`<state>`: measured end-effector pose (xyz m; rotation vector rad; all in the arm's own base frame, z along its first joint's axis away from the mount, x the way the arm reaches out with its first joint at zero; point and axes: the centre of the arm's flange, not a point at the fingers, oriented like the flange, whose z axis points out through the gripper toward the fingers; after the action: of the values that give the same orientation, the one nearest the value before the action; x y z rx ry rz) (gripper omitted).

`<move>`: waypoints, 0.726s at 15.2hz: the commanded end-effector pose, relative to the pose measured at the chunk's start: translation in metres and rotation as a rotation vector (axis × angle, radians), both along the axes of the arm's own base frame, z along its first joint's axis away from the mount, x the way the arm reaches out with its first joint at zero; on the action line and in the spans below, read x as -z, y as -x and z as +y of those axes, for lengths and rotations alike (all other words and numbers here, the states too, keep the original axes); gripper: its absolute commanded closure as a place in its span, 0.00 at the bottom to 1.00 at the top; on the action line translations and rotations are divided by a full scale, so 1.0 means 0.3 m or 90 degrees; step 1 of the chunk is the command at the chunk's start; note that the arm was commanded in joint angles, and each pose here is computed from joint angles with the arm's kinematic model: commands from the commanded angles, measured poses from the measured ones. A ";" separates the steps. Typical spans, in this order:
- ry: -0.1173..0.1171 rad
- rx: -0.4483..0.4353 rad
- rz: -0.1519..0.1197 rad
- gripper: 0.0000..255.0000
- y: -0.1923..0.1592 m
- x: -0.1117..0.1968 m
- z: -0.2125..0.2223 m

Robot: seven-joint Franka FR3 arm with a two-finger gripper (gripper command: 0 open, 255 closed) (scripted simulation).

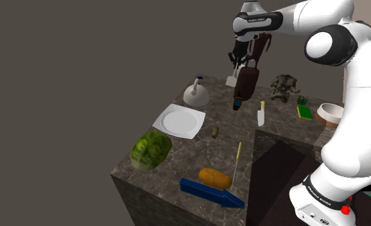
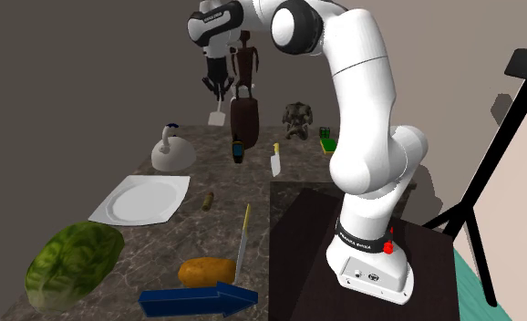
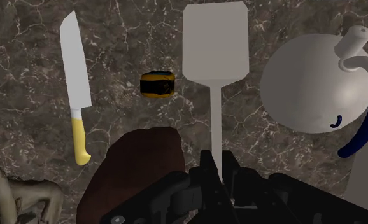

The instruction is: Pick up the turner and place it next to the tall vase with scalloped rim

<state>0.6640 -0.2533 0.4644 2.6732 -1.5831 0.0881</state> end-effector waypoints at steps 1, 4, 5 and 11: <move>0.000 0.000 0.000 1.00 -0.003 0.038 -0.001; 0.000 0.000 0.000 1.00 -0.003 0.091 -0.001; 0.000 0.000 0.000 1.00 -0.003 0.108 -0.001; 0.000 0.000 0.000 1.00 -0.003 0.214 -0.001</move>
<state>0.6644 -0.2543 0.4061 2.6730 -1.5833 0.0880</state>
